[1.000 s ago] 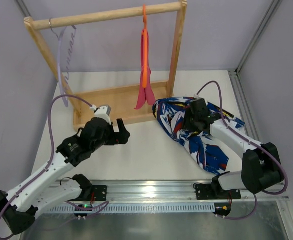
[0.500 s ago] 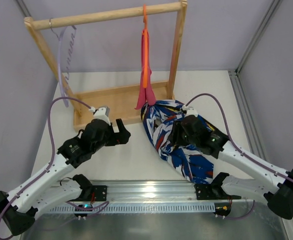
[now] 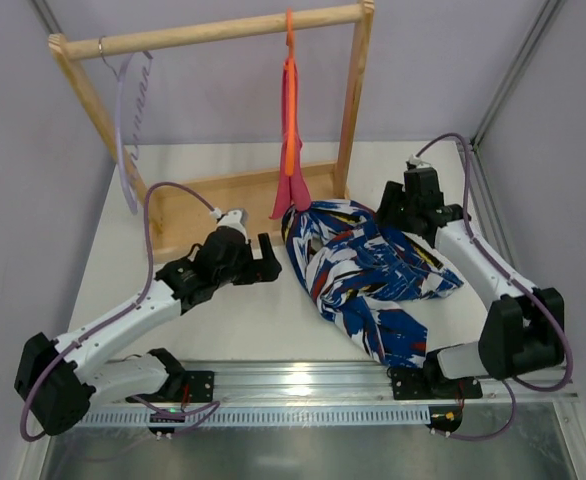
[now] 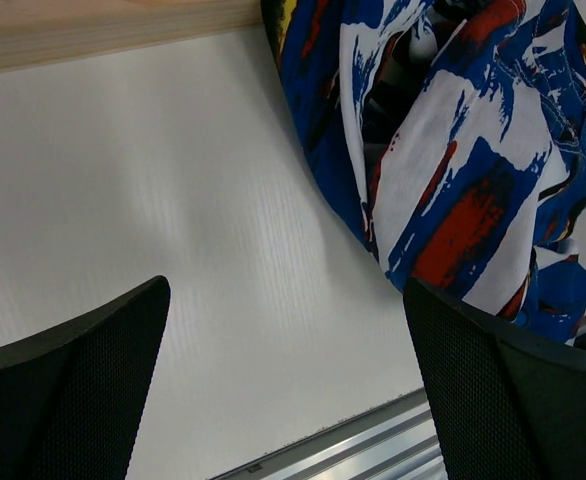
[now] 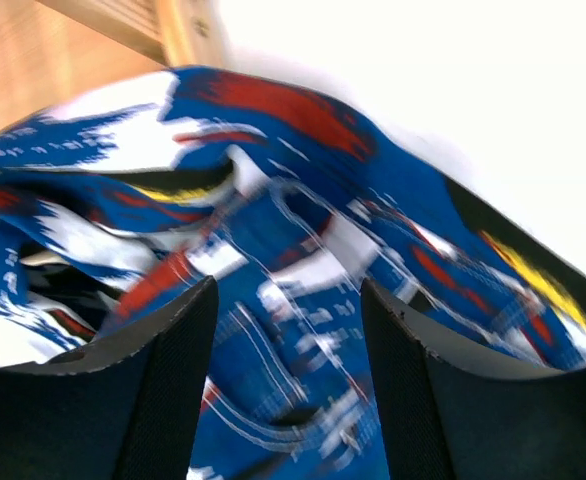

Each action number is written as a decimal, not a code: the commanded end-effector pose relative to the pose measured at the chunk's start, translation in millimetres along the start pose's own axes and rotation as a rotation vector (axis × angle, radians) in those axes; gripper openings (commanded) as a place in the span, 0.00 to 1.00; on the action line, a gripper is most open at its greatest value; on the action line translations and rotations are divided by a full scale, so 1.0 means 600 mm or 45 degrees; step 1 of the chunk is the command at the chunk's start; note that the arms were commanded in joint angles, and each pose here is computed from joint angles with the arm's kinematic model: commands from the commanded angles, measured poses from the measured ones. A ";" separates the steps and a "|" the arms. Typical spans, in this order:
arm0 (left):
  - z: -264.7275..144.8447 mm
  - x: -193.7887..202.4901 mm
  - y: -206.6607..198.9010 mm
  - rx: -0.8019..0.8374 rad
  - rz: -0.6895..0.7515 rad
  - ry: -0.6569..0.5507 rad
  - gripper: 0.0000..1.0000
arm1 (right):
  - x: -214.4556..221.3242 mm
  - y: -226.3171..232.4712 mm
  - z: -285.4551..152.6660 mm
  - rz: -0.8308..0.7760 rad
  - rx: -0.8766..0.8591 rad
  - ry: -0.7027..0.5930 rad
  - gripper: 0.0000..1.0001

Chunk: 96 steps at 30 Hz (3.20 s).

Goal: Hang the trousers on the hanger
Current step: Fold the trousers

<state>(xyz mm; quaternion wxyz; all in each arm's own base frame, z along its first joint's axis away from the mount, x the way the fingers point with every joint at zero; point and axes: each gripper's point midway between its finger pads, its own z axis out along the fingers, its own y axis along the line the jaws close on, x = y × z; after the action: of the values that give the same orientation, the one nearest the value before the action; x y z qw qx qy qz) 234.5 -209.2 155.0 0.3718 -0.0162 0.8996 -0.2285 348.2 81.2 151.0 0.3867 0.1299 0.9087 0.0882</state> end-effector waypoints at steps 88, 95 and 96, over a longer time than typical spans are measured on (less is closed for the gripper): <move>0.035 -0.015 0.124 -0.551 0.114 0.106 0.81 | -0.018 -0.114 -0.303 0.400 0.073 -0.459 0.64; 0.065 -0.019 0.117 -0.575 0.104 0.139 0.82 | -0.130 -0.175 -0.276 0.394 0.496 -0.528 0.77; 0.069 -0.016 0.122 -0.592 0.109 0.153 0.82 | -0.127 -0.189 -0.252 0.411 0.558 -0.463 0.77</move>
<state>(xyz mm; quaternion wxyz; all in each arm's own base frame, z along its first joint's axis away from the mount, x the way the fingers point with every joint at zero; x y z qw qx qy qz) 263.8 -157.7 93.4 0.2921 -0.0287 0.9559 -0.0066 247.0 -29.4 288.5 0.5154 0.3209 0.7946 0.0021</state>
